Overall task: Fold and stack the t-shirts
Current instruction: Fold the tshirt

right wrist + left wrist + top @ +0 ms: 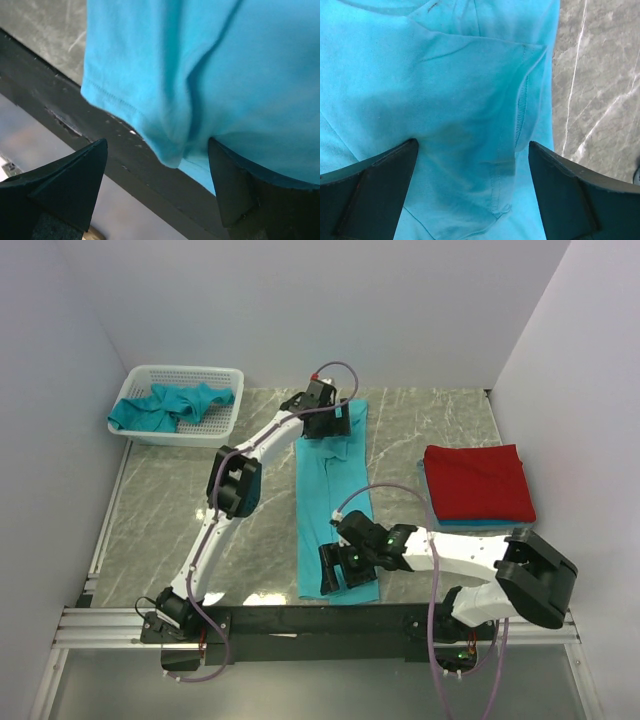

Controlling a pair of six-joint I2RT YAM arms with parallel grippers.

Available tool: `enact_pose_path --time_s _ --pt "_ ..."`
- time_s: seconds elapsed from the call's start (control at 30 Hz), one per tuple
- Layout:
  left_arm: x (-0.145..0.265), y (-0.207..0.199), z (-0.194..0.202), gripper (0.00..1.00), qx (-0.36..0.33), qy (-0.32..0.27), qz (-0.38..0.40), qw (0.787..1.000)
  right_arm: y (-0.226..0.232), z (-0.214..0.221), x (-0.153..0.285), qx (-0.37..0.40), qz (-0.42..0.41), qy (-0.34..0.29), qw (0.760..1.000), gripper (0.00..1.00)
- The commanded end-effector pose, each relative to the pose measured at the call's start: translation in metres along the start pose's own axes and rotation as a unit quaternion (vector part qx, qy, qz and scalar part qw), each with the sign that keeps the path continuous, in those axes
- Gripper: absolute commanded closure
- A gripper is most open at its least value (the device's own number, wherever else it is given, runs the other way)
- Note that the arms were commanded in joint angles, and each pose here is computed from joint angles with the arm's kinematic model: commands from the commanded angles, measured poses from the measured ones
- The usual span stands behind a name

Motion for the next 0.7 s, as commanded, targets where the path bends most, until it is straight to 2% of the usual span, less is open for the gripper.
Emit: enact_pose_path --time_s 0.0,0.27,0.4,0.5,0.67 --pt "-0.018 0.033 0.020 0.01 -0.017 0.041 -0.019 0.999 0.019 0.001 -0.003 0.026 -0.020 0.014 0.999 0.12" --pt "-0.029 0.050 0.019 0.00 -0.021 0.032 -0.027 0.999 0.017 -0.003 0.001 0.030 0.012 -0.002 0.999 0.12" --pt "-0.031 0.047 0.002 0.00 -0.007 0.005 -0.024 1.000 0.029 -0.027 0.017 0.039 0.022 -0.063 0.997 0.11" --pt "-0.020 0.031 -0.017 0.00 0.007 -0.022 0.007 1.000 0.045 -0.049 0.037 0.042 0.013 -0.119 0.992 0.11" --pt "0.037 -0.006 -0.083 0.01 0.011 -0.106 0.048 0.993 0.046 -0.097 0.086 0.034 0.045 -0.211 0.976 0.08"
Point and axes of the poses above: each gripper's point midway between its finger pads, its own x axis back along the fingers, its own y axis along the line the jaws close on, z = x × y, the point moved 3 cm from there along x, back along the fingers, and after that the axes turned 3 degrees about -x, right-handed, at the moved point
